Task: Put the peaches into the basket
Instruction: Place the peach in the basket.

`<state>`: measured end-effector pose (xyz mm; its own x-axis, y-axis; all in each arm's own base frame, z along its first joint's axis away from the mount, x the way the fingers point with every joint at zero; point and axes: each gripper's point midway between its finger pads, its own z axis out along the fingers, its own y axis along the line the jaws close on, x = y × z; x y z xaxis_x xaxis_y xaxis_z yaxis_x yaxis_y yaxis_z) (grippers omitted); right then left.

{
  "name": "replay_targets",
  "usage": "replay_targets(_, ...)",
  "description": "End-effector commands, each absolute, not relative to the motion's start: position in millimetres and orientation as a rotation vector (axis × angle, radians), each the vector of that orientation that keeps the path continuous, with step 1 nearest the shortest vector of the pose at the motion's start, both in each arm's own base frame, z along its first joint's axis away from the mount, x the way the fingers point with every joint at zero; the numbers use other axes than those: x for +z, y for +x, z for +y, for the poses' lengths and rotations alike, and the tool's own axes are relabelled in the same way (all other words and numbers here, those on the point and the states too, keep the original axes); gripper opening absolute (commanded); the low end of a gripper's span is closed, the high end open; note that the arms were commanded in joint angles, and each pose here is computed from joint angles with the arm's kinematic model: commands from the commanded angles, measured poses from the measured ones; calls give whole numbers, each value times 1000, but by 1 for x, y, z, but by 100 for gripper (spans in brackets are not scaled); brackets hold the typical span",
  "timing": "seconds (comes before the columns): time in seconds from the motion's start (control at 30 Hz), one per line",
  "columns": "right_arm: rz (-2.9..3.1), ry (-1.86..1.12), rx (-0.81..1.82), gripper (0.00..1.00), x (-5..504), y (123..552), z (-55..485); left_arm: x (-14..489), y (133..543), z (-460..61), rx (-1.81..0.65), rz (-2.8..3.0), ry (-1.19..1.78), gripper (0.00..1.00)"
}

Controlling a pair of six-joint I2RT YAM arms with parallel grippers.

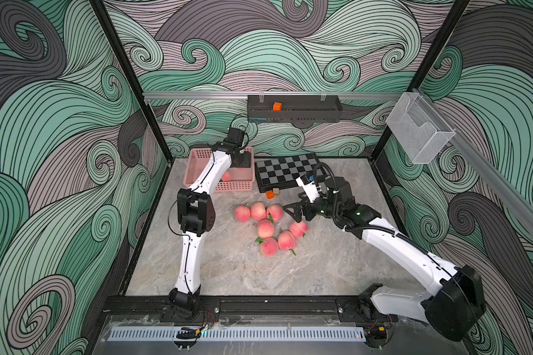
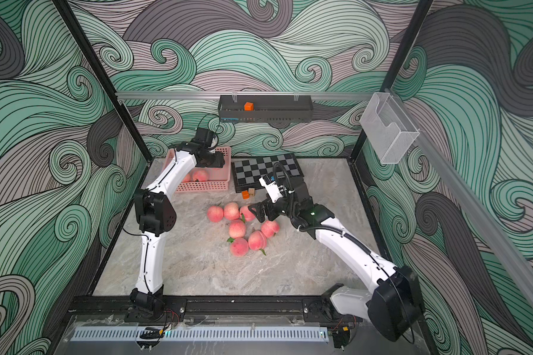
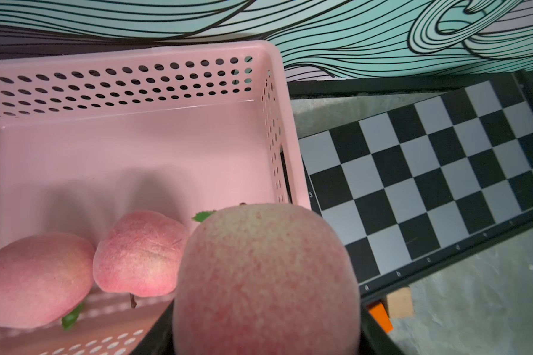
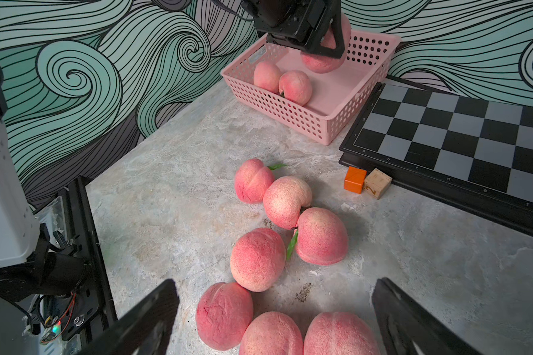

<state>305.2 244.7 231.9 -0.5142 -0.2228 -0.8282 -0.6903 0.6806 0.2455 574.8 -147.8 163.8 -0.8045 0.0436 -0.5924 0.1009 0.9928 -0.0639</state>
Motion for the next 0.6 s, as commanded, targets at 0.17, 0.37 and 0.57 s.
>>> replay_targets(0.17,2066,-725,742,99,230,307,246,144,596,-144,-45,2484,172,51)
replay_targets(0.37,2082,-715,742,99,224,307,245,123,599,-143,-13,2508,215,52)
replay_targets(0.57,2082,-709,737,99,225,306,243,108,600,-141,10,2527,236,52)
